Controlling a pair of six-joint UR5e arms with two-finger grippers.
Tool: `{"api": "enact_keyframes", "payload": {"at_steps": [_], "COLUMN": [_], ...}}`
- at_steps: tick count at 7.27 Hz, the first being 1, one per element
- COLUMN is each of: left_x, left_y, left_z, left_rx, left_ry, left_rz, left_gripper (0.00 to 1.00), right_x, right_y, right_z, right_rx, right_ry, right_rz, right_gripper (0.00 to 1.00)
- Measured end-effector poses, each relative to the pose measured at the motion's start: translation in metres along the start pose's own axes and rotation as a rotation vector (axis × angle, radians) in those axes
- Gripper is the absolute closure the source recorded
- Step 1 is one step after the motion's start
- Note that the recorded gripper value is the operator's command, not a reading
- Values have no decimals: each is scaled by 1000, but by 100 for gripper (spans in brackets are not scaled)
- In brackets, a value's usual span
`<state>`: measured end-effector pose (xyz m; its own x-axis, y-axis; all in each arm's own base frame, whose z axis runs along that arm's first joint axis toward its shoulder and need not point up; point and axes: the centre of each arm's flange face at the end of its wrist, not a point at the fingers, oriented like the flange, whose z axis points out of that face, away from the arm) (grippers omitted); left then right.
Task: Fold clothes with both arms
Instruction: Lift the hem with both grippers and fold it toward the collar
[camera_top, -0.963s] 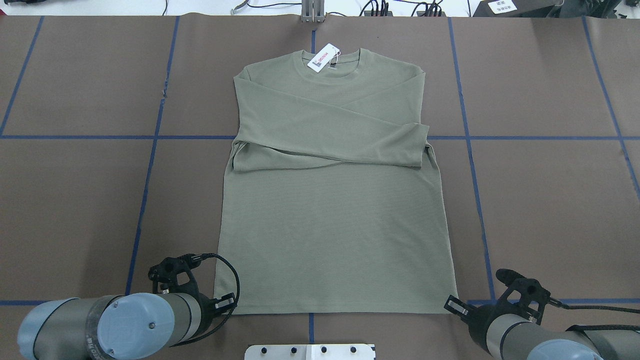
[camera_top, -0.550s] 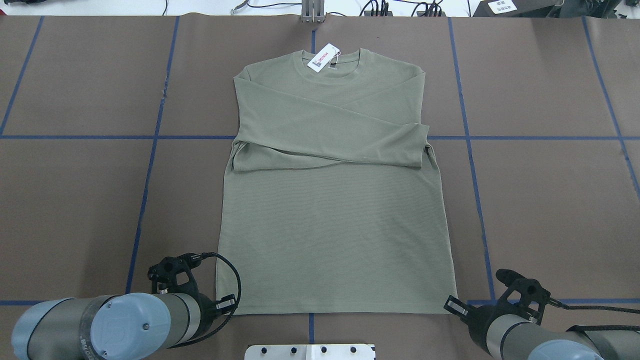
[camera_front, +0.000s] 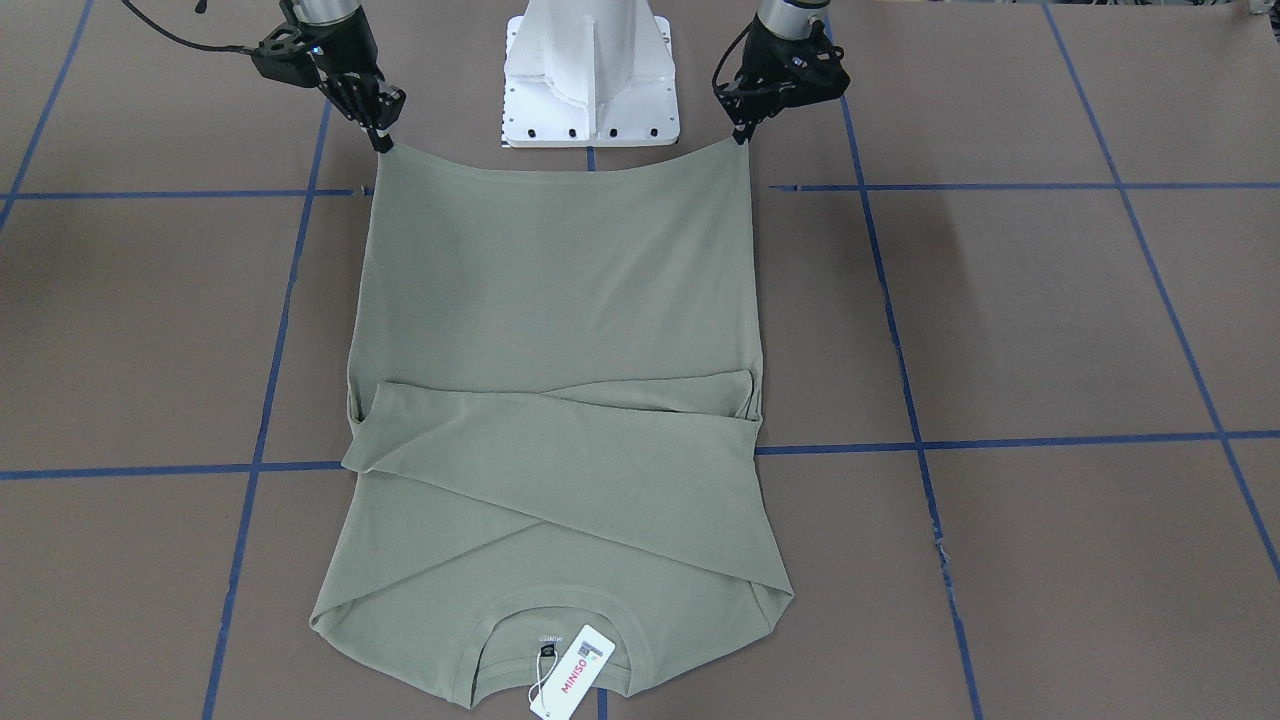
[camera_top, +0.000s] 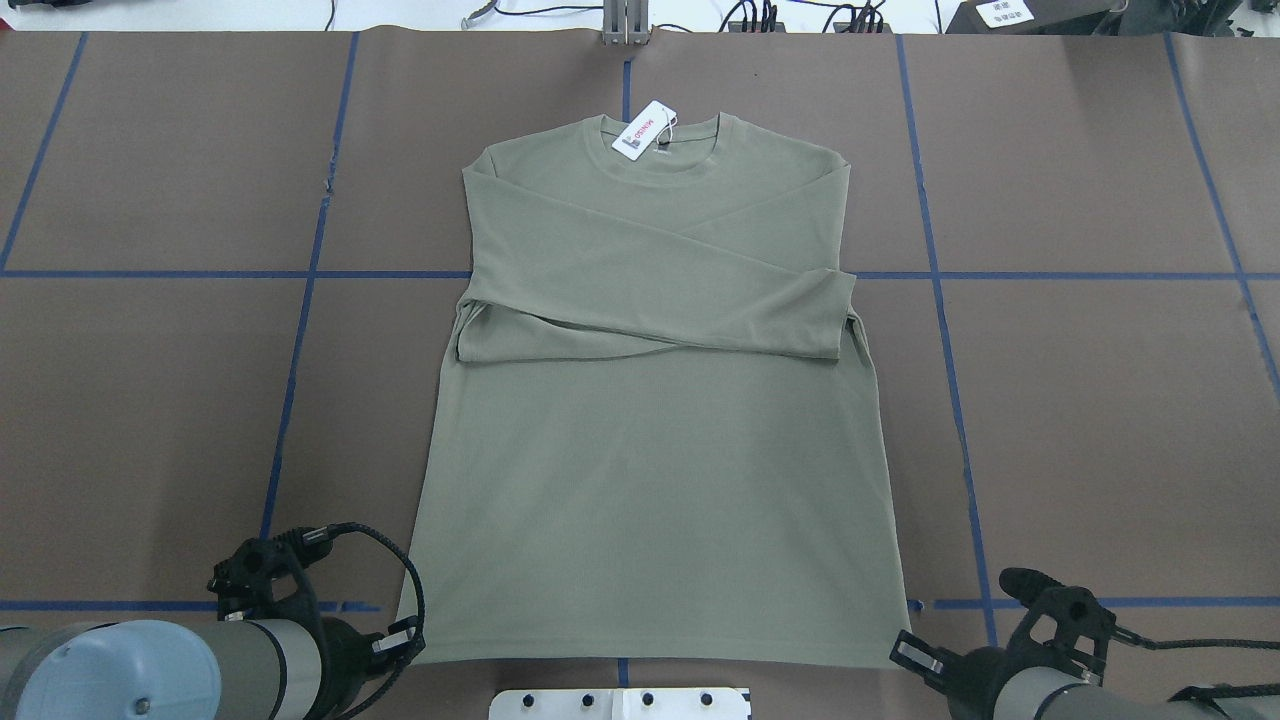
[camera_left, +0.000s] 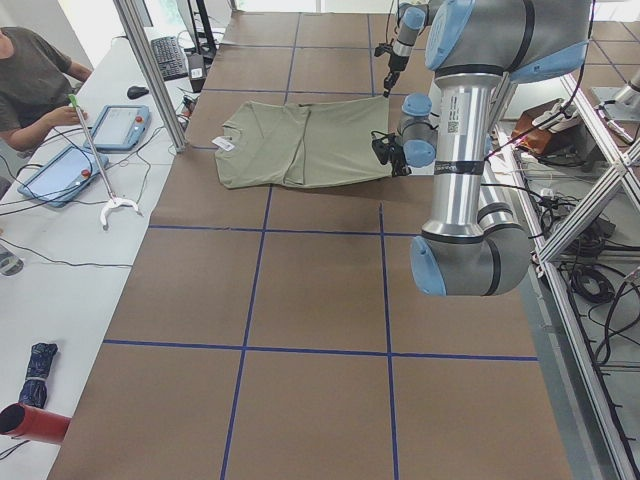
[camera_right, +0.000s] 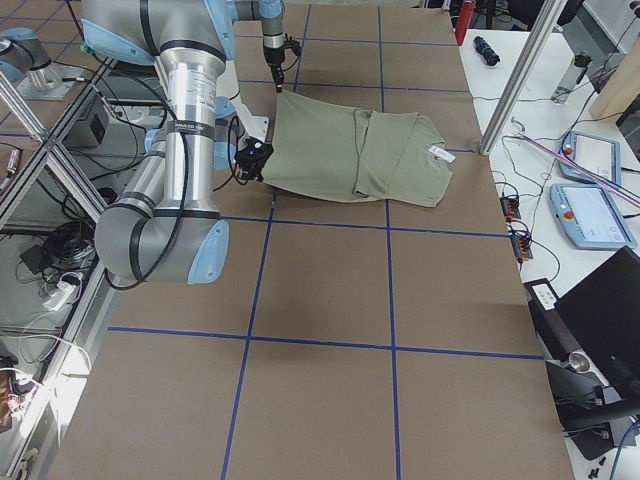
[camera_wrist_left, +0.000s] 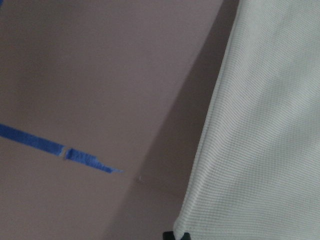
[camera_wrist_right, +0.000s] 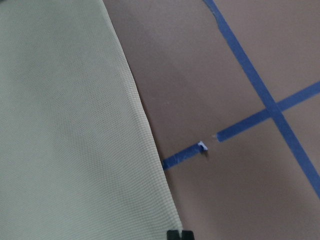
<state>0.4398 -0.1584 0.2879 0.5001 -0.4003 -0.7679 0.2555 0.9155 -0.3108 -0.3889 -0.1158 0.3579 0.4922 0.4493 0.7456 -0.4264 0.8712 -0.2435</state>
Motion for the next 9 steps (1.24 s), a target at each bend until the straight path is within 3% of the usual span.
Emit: {"api": "enact_keyframes", "payload": {"at_steps": [2, 4, 6, 7, 9], "left_x": [4, 27, 77, 95, 112], "left_y": [10, -6, -78, -129, -229], "left_z": [-25, -55, -58, -49, -43], "left_rx": [-32, -16, 122, 198, 329], "left_ry": [39, 121, 190, 172, 127], "left_rz": [-21, -31, 22, 54, 93], "left_gripper": [100, 100, 100, 100, 100], "right_x": [7, -12, -38, -58, -126], "right_y": [4, -33, -89, -126, -213], "right_z": [-38, -60, -63, -51, -6], "right_rx": [-52, 1, 72, 99, 176], "right_ry": [-3, -60, -102, -102, -36], "right_rz": [-26, 22, 0, -12, -50], "right_gripper": [100, 100, 100, 100, 100]}}
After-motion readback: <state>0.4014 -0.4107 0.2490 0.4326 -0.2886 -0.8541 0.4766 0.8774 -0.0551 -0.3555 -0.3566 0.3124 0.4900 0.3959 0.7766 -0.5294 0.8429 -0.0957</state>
